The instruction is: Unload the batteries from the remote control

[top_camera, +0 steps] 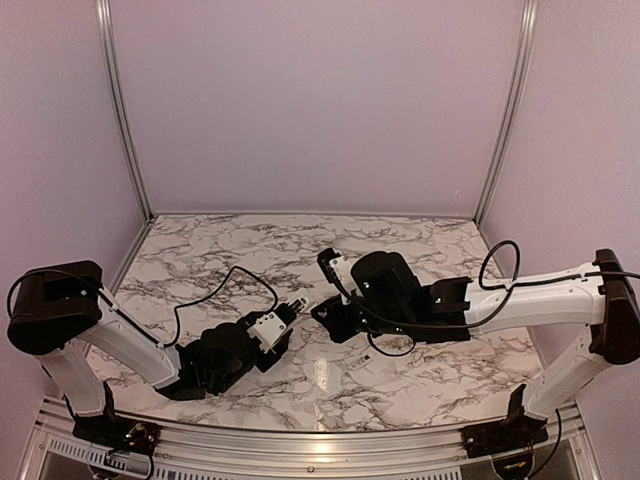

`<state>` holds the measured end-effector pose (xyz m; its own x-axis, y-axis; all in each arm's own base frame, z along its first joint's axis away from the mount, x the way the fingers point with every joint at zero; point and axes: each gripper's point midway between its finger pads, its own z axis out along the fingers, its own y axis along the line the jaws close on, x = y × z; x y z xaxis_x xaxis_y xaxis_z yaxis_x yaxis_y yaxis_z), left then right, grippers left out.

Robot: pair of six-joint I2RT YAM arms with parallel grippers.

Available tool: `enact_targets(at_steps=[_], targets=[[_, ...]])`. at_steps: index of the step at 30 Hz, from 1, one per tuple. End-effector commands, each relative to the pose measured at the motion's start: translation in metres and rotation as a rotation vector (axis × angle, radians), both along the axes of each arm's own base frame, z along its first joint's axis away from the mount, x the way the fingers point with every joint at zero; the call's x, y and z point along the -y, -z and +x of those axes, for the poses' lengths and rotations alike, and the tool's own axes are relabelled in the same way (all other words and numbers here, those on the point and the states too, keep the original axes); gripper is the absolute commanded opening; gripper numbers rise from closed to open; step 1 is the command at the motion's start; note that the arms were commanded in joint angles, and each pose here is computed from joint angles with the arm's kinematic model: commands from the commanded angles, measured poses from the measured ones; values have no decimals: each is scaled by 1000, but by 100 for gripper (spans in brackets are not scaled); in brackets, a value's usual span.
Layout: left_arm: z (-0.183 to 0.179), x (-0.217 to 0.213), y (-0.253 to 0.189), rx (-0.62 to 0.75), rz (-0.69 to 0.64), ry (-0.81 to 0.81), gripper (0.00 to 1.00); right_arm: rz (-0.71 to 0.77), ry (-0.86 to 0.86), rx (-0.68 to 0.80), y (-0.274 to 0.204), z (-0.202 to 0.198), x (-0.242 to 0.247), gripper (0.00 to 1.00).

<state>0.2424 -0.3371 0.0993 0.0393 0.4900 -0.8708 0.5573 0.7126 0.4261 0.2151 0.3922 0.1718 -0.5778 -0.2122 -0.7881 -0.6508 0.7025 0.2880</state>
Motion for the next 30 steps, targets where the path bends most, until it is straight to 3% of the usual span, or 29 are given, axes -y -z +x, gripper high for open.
enact_targets(at_steps=[1, 30], targets=[[1, 5, -1, 1, -1, -13, 0, 7, 23, 24, -12, 6, -5, 0], [6, 14, -3, 9, 27, -78, 0, -103, 158, 27, 5, 23, -5, 0]])
